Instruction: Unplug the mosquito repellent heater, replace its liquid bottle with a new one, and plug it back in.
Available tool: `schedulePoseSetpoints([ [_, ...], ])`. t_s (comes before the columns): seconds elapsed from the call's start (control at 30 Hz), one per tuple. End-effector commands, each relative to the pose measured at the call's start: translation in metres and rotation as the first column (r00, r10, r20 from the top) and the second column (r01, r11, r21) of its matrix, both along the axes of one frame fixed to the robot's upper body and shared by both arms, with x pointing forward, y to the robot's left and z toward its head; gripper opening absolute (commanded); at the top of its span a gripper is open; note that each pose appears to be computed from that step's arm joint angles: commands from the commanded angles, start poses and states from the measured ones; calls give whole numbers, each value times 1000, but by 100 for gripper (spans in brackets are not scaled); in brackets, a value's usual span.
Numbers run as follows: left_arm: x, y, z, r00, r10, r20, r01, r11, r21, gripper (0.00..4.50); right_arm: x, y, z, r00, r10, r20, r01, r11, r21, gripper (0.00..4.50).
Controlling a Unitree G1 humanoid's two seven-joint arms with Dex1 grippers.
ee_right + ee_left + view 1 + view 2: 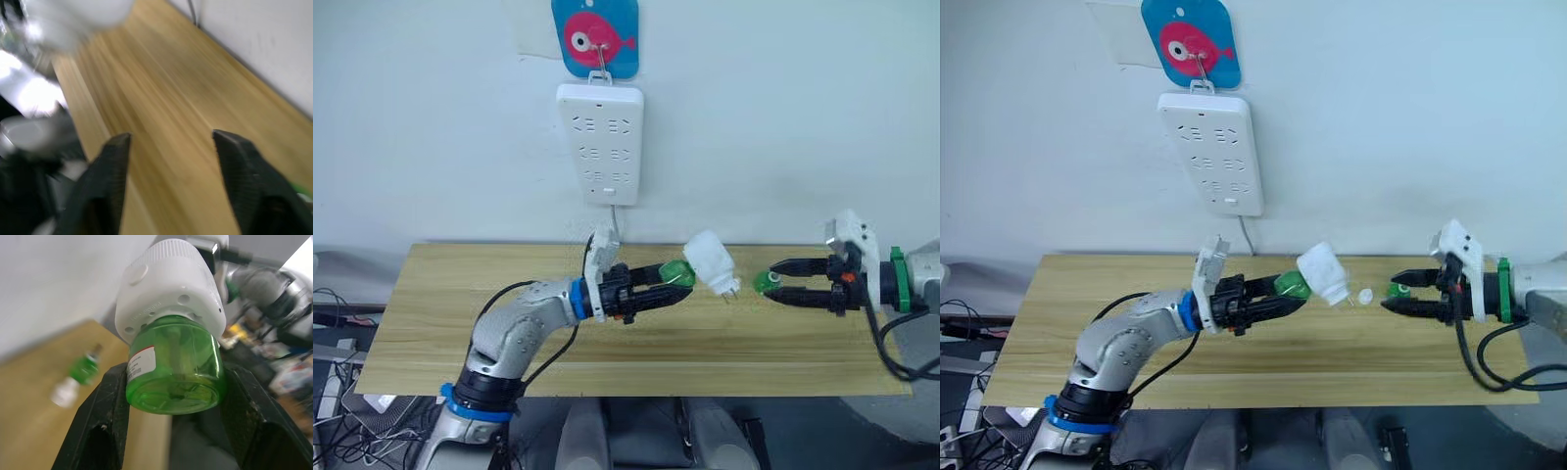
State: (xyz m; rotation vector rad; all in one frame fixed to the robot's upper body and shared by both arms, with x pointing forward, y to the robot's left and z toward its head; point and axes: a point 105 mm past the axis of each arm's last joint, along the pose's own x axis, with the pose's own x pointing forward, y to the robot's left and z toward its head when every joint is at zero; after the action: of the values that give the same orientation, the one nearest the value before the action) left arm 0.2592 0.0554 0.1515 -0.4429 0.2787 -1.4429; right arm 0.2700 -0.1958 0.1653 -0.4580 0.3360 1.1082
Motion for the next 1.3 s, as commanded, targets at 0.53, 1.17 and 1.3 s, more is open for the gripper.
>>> schedulePoseSetpoints([
  [0.53,-39,26,9,717,-371,-590,338,926,-171,222,-37,77,40,159,522,838,-586,733,-346,448],
  [1.17,-50,15,8,699,-416,-582,424,896,-132,222,-50,111,32,43,571,820,-697,605,-385,303],
  [1.3,-54,17,6,698,-419,-581,431,893,-125,222,-49,109,31,44,578,815,-692,606,-392,303],
])
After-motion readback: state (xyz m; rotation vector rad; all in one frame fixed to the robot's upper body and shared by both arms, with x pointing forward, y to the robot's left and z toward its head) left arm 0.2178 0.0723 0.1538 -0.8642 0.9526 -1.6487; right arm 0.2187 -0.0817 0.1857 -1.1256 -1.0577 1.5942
